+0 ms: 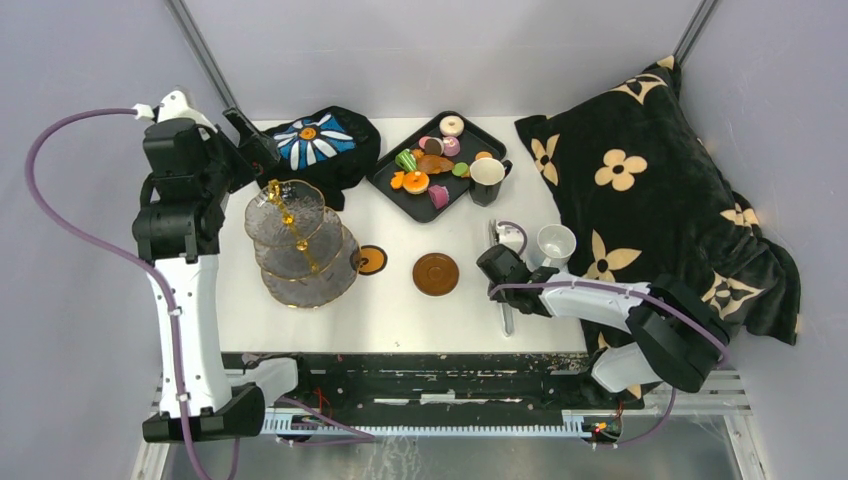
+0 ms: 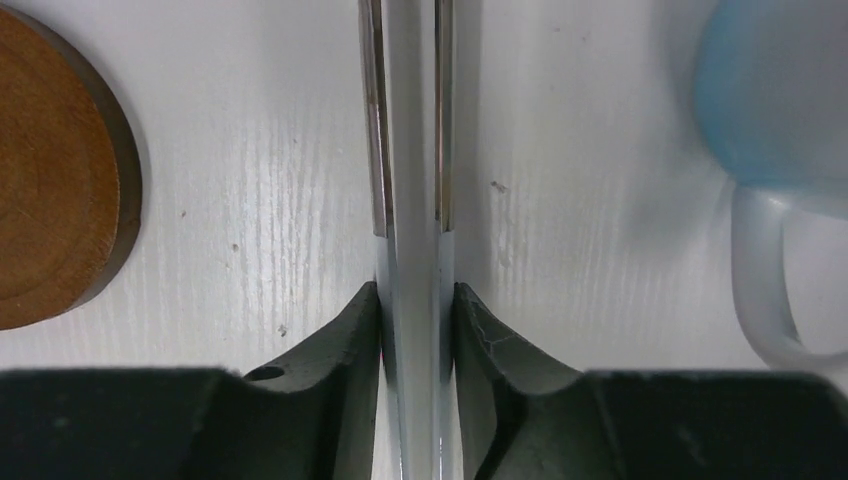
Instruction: Serve the afternoon tea
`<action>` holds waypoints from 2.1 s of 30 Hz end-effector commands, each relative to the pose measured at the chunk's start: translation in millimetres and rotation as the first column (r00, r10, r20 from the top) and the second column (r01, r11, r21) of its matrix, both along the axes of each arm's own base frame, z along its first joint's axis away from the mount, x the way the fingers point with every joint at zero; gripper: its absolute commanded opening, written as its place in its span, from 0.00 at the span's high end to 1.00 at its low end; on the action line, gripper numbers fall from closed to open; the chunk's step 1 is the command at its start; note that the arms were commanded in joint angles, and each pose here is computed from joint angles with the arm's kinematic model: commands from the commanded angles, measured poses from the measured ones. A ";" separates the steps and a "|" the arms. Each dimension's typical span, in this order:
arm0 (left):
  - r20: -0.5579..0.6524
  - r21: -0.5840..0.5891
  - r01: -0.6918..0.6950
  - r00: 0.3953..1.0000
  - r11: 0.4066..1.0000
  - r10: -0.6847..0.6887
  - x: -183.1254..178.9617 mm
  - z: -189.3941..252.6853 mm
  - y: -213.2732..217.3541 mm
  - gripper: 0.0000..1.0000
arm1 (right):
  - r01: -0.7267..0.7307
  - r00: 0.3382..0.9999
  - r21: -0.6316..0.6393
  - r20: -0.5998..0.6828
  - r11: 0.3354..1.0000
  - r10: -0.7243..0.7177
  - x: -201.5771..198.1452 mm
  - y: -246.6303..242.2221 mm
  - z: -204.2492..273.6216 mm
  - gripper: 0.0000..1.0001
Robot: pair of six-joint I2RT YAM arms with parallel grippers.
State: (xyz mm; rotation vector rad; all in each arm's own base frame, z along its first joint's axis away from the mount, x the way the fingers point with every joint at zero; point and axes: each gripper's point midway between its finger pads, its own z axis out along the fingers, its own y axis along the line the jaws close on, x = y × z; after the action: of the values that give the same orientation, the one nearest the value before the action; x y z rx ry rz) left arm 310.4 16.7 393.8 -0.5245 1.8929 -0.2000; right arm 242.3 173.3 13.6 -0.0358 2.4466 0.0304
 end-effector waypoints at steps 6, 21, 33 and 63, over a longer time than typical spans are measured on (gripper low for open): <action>0.159 0.049 0.024 0.987 0.999 -0.032 -29.3 55.2 -5.1 0.01 | -0.136 0.990 0.063 -0.035 0.989 0.139 -33.8 -6.3 38.8 0.83; 0.149 0.023 0.034 0.988 0.999 -0.037 -25.0 30.2 -9.5 0.01 | -0.496 0.848 0.115 -0.148 0.861 0.508 -37.2 51.8 164.6 0.75; 0.250 -0.004 0.301 0.924 0.954 -0.291 -18.8 79.9 -91.0 0.01 | -0.437 0.886 0.002 -0.173 0.900 0.430 9.4 69.3 191.9 0.70; 0.199 0.095 0.455 0.863 0.886 -0.464 -1.4 51.8 -174.8 0.01 | -0.317 0.946 -0.031 -0.087 0.948 0.313 137.6 96.1 191.6 0.59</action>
State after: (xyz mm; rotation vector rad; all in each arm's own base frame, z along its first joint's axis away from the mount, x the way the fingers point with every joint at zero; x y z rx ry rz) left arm 307.5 -164.4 429.5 -0.0225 1.8526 -0.5392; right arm 362.5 263.0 175.2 -0.5032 2.6086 0.0871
